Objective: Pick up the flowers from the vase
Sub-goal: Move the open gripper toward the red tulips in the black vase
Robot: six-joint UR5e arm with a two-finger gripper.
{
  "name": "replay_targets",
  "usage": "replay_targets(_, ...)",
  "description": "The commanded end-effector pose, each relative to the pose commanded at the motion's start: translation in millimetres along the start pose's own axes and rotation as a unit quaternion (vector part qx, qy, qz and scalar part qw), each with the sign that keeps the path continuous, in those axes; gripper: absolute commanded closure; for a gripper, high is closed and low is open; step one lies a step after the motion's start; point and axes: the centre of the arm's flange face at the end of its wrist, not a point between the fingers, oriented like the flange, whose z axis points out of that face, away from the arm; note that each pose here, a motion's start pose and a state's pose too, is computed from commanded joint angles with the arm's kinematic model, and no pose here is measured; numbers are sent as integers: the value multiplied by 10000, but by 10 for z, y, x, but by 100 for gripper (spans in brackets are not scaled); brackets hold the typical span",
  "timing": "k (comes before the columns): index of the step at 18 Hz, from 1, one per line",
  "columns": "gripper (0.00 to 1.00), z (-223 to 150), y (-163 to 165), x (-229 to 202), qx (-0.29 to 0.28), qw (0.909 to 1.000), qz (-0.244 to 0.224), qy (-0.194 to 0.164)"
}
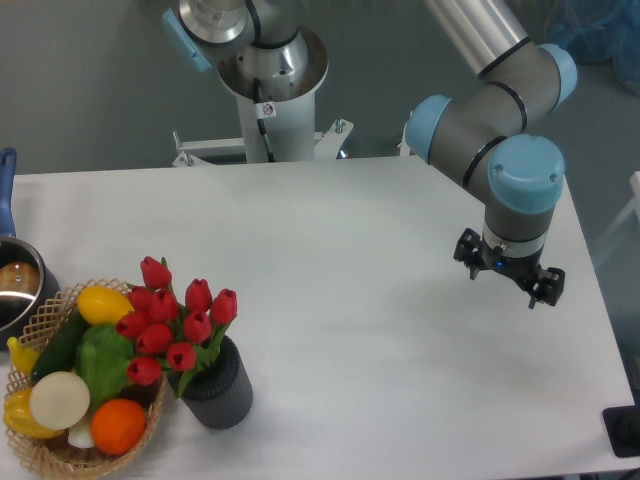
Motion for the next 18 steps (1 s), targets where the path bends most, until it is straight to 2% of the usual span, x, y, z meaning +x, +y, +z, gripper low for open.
replay_targets(7, 0, -8, -28, 109, 68, 10000, 1, 30)
replay_targets(12, 0, 100, 98, 706, 161, 9996, 1, 214)
replay_targets(16, 0, -317, 270, 1237, 267, 9996, -25, -114)
replay_targets(18, 0, -541, 254, 1417, 583, 9981, 29, -192)
